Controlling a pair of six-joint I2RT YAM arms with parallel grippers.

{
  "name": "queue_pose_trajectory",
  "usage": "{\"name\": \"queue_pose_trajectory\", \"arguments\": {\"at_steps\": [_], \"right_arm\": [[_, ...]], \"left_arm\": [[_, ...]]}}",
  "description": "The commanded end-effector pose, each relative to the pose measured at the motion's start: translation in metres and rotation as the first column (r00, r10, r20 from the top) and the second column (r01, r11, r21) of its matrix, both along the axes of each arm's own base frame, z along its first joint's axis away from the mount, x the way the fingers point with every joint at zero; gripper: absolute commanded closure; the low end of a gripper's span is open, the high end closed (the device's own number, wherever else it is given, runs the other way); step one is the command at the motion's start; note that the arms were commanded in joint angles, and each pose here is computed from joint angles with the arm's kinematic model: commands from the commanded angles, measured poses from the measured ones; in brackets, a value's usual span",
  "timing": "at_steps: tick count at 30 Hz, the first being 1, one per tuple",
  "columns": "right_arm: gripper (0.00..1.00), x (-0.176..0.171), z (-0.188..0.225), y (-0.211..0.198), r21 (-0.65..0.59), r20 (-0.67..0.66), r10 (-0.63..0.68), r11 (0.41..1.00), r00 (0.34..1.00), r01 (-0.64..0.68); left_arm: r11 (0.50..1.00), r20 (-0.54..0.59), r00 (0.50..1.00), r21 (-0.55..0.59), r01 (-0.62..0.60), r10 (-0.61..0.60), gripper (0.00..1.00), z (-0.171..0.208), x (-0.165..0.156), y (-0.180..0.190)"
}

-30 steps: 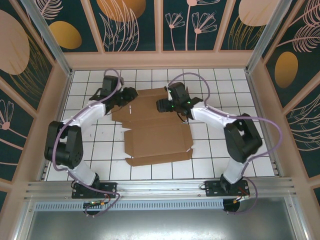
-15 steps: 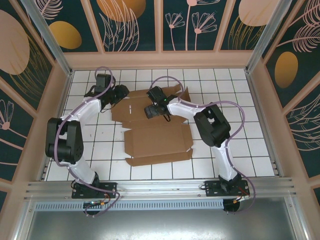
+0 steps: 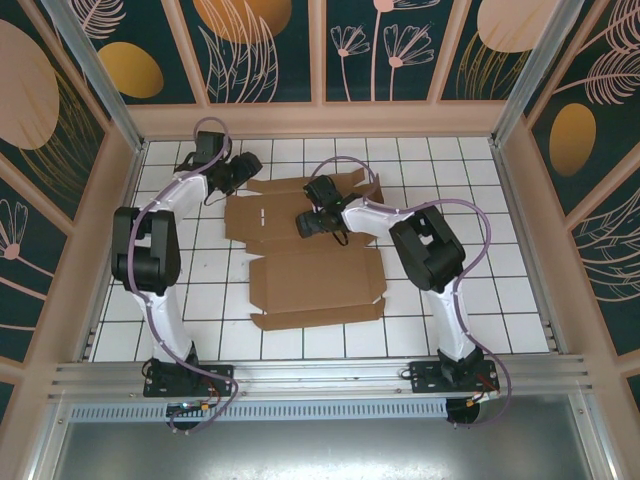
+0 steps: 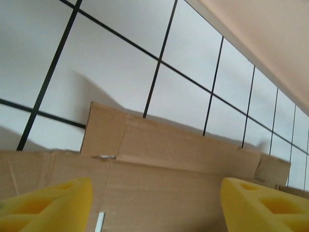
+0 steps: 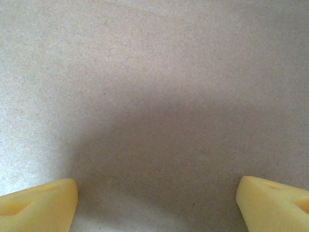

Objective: Fold the paper box

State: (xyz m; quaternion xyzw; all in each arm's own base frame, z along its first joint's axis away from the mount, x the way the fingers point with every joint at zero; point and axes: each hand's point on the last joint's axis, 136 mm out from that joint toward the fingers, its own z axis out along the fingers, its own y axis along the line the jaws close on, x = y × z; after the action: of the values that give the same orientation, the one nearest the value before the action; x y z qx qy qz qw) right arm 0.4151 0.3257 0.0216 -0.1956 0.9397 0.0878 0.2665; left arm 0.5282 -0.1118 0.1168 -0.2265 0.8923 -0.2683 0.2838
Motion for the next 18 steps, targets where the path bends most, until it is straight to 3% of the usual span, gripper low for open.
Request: {"name": "queue_pose_trajectory", "arguments": {"at_steps": [1, 18], "right_arm": [[0.12, -0.041, -0.057, -0.040, -0.125, -0.195, -0.064, 0.991, 0.979, 0.039], [0.13, -0.044, -0.055, -0.039, -0.137, -0.194, -0.053, 0.990, 0.980, 0.026]], "left_arm": [[1.000, -0.079, 0.997, 0.022, 0.012, -0.010, 0.23, -0.023, 0.003, 0.008], [0.993, -0.115, 0.987, 0.011, 0.114, -0.112, 0.29, -0.075, 0.039, -0.005]]}}
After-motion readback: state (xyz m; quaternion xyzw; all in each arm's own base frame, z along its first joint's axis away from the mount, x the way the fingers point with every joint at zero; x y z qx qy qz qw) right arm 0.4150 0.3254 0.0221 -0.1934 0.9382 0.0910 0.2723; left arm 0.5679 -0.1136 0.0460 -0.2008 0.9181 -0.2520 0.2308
